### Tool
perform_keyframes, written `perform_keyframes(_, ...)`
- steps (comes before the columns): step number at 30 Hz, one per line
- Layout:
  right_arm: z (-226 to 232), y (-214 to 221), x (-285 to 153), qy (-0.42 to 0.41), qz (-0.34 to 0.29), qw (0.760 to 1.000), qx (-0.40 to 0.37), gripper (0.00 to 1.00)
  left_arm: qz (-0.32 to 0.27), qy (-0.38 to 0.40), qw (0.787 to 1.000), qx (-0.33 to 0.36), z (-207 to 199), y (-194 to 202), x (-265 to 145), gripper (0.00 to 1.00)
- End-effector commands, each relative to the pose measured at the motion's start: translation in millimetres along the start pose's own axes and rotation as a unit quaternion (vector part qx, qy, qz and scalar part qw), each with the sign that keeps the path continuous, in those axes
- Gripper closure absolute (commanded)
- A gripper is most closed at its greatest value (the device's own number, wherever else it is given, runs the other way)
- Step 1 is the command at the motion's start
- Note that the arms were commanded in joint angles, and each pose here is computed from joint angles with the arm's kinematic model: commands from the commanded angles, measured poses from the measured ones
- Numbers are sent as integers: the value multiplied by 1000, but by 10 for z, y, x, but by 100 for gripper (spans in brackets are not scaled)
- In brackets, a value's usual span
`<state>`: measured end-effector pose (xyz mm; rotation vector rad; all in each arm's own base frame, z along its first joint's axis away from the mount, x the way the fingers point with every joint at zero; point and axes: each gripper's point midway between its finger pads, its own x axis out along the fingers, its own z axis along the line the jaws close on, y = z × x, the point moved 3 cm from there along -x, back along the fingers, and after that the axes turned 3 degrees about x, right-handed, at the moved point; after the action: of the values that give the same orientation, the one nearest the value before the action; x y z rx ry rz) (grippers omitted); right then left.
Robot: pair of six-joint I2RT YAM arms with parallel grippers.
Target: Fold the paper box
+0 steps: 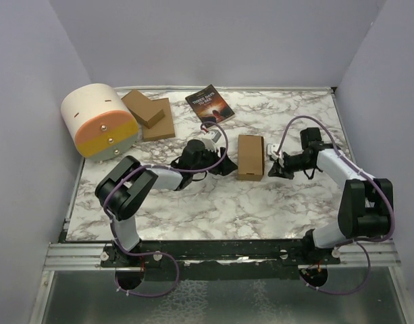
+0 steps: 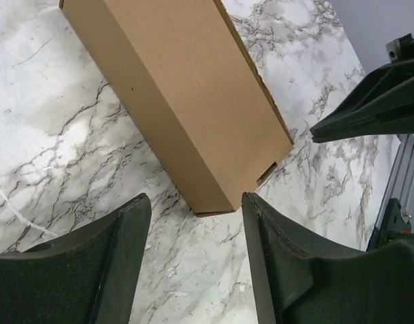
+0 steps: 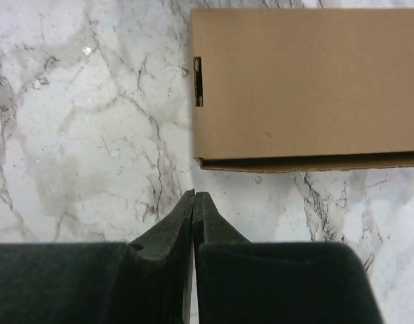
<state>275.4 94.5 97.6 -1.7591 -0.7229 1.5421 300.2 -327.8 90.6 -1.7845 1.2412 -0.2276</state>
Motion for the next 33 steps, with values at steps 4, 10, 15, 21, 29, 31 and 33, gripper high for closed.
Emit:
perform_keyframes(4, -201, 210, 99, 38, 53, 998, 17, 98, 11, 26, 1000, -1, -90, -50, 212, 41)
perform_keyframes(10, -166, 153, 454, 21, 88, 996, -6, 99, 52, 37, 998, 5, -122, 101, 407, 50)
perform_keyframes(15, -135, 91, 555, 14, 88, 996, -8, 99, 79, 51, 995, 10, -228, 298, 477, 54)
perform_keyframes(21, -36, 88, 335, 6, 73, 997, -5, 99, 55, 9, 998, 19, -131, 213, 345, 47)
perform_keyframes(29, -414, 127, -214, 110, 17, 992, 59, 86, -17, 8, 998, 62, 22, -433, 165, 32)
perform_keyframes(31, -545, 136, -213, 127, 16, 990, 62, 78, -28, 16, 996, 78, 32, -580, 199, 20)
perform_keyframes(33, -711, 149, -196, 133, 18, 989, 53, 75, -34, 27, 996, 83, 77, -701, 271, 15)
